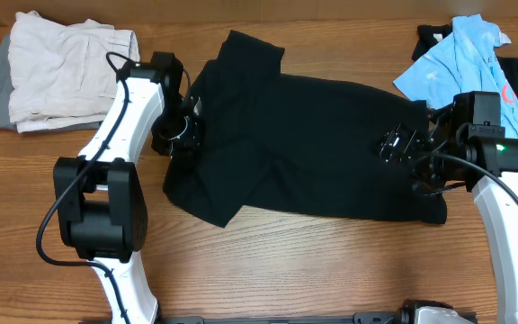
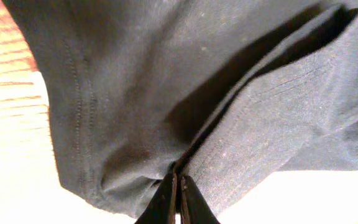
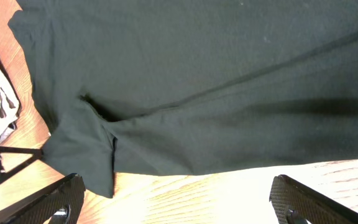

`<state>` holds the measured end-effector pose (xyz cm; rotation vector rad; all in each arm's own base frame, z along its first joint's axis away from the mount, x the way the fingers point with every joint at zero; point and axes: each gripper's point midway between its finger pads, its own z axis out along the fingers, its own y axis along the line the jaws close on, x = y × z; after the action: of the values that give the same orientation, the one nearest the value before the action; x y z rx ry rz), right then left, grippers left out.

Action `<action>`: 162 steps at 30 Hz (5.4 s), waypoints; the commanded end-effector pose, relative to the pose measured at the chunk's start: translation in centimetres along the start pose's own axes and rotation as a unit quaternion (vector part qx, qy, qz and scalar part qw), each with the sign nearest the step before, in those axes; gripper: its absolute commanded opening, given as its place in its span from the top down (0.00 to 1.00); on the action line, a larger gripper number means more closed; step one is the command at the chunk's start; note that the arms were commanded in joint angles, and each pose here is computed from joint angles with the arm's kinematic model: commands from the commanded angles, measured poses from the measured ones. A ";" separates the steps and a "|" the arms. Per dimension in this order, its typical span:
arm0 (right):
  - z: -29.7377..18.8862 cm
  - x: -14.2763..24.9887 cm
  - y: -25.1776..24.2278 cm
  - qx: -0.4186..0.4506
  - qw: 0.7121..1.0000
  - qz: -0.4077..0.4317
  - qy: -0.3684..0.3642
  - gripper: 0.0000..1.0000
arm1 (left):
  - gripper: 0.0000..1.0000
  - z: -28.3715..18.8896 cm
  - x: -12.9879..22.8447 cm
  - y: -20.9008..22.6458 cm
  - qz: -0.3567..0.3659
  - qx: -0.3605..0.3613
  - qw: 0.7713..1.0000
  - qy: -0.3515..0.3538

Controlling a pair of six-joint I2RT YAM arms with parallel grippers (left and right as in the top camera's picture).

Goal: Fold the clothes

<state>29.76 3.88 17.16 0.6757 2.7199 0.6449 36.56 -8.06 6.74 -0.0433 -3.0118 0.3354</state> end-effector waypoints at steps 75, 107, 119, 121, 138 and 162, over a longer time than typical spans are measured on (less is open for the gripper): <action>1.6 1.3 -1.5 0.012 1.000 0.007 0.019 0.00 | 0.33 -3.7 -2.6 1.6 0.077 -0.082 0.993 -0.031; 1.6 1.2 -1.5 0.013 1.000 -0.011 0.016 0.00 | 0.60 2.7 0.3 5.7 0.056 -0.045 0.997 0.022; 1.6 1.2 -1.5 0.013 1.000 -0.011 0.016 0.00 | 0.96 2.3 -0.2 5.6 0.056 -0.045 0.997 0.013; 1.6 1.2 -1.5 0.013 1.000 -0.011 0.016 0.00 | 0.96 1.6 -0.9 5.4 0.055 -0.046 0.997 0.001; 1.6 1.5 -1.7 0.015 1.000 -0.008 0.021 0.00 | 0.83 -5.7 -7.4 5.7 0.090 -0.108 0.982 -0.126; 5.5 0.3 -8.5 0.143 0.990 0.017 -0.007 0.00 | 0.00 -4.1 -1.5 3.5 -0.017 -0.027 0.999 -0.014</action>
<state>27.98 0.18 9.17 0.7531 2.8188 0.3082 39.03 -3.19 10.06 -0.0532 -3.0756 0.2068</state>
